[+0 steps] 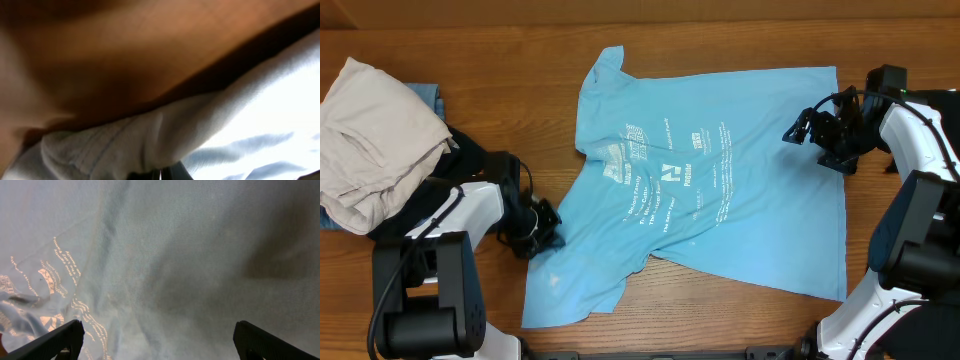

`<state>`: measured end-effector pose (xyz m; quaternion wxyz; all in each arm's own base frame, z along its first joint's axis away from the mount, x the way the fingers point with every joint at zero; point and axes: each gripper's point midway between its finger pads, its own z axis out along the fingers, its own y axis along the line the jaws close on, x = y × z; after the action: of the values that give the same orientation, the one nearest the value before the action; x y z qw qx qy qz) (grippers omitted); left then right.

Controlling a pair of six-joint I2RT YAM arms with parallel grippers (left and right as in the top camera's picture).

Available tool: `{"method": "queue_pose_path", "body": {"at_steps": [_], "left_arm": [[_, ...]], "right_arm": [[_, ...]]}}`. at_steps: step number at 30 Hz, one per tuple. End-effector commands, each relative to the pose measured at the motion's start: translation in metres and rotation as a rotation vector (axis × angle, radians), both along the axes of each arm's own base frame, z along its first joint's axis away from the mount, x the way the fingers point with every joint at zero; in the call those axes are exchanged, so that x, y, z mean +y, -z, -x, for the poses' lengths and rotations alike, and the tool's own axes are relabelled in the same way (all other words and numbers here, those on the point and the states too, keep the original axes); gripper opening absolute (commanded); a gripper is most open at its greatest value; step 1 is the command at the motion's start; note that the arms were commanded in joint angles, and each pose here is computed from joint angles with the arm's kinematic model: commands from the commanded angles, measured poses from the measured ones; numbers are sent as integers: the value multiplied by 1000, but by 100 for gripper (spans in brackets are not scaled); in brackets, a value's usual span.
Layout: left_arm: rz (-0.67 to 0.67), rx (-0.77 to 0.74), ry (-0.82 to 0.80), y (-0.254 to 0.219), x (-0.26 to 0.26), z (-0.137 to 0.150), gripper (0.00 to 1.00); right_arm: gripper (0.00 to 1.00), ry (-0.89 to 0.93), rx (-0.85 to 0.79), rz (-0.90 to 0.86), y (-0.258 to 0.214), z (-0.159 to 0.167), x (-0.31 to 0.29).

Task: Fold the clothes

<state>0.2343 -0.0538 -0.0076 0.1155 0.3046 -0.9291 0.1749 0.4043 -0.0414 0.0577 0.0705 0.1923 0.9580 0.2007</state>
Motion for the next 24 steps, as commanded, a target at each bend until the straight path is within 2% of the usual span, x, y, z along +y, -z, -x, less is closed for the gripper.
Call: {"method": "queue_pose_path", "body": {"at_steps": [1,5,8,11,15,16,17,18,20,21,24], "left_arm": [[-210,317,54,26,33,80,4],[-261,374,78,21,43,93,4],[-277,339,78,21,46,81,7],[-281,276,74,6,47,49,9],[-285,102,102,-50,50,-17,18],[-287,-17,130,-84,52,-52,28],[-280,-83,154,-100,51,-69,38],[-259,-154,184,-113,47,-84,56],[-198,-309,249,-128,35,-115,76],[-156,-381,282,-130,27,-127,82],[-85,-459,307,-119,13,-146,83]], "right_arm": [[100,-1,-48,4,-15,-8,0],[100,0,-48,4,-15,-8,0],[100,0,-48,4,-15,-8,0],[100,-1,-48,4,-15,-8,0],[100,-1,-48,4,-15,-8,0],[100,-1,-48,4,-15,-8,0],[100,-1,-48,4,-15,-8,0],[100,-1,-48,4,-15,-8,0],[100,-1,-48,4,-15,-8,0],[100,-1,-48,4,-15,-8,0],[100,0,-48,4,-15,-8,0]]}}
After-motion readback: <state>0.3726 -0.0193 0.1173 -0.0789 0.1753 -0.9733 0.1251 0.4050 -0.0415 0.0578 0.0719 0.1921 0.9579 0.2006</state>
